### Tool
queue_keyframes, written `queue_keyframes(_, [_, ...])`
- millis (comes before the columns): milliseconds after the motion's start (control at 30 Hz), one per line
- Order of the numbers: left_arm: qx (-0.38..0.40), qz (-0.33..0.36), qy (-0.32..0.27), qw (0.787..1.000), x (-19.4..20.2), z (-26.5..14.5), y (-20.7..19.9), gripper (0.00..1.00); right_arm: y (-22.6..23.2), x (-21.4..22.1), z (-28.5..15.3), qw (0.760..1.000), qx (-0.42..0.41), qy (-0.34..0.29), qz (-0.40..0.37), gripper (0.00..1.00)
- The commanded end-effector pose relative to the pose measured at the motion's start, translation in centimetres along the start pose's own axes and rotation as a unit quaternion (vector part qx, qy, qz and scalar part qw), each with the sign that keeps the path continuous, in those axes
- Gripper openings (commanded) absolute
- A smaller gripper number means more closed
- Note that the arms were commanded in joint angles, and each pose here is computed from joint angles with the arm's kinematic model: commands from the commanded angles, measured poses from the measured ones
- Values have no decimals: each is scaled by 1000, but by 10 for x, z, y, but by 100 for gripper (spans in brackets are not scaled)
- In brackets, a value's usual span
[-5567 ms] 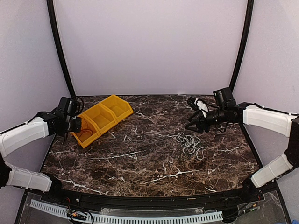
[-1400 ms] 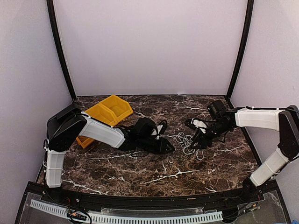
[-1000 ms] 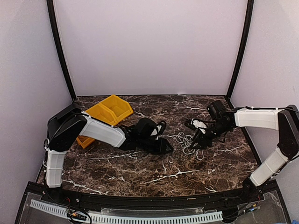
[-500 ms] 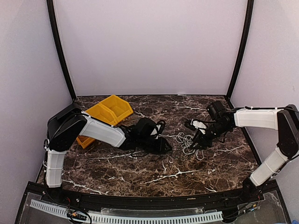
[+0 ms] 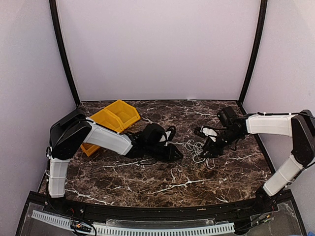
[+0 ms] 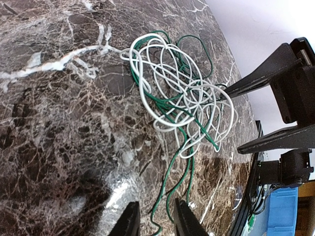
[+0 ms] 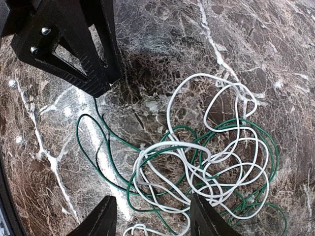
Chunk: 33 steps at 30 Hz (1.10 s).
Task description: Untangle the cables
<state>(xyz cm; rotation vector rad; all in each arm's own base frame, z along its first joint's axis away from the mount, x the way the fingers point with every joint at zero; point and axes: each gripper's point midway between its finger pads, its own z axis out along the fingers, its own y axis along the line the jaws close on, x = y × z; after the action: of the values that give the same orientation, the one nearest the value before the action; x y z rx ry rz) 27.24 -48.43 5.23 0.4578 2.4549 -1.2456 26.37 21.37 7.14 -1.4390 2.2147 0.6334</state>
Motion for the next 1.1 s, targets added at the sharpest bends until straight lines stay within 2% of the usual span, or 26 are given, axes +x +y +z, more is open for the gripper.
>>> queue_keyframes(0, [2, 5, 11, 1000, 8, -3, 3, 29, -1, -1, 3, 1000, 3, 1, -8, 53])
queue_keyframes(167, [-3, 6, 15, 1000, 11, -3, 5, 32, -1, -1, 5, 1000, 2, 3, -9, 53])
queue_keyframes(433, [6, 6, 18, 1000, 11, -3, 1, 18, 0, 1, 8, 1000, 1, 9, -9, 52])
queue_keyframes(600, [2, 5, 24, 1000, 13, -3, 2, 17, 0, 2, 9, 1000, 0, 11, -11, 52])
queue_keyframes(700, [3, 9, 25, 1000, 13, -3, 1, 7, 1, 1, 10, 1000, 0, 12, -14, 52])
queue_keyframes(767, [4, 12, 25, 1000, 12, -5, -1, 1, -4, -10, 3, 1000, 20, 4, -23, 49])
queue_keyframes(833, [5, 18, 21, 1000, 9, -10, -5, 0, -5, -38, -15, 997, 39, -46, -38, 50])
queue_keyframes(933, [0, 37, 12, 999, 2, -23, -12, 0, 5, -81, -42, 990, 38, -122, -65, 56])
queue_keyframes(1000, [-2, 53, -8, 999, -10, -40, -27, 0, 15, -95, -42, 987, 24, -135, -86, 58])
queue_keyframes(1067, [-8, 60, -26, 998, -19, -55, -34, 0, 22, -100, -30, 986, 17, -122, -110, 58])
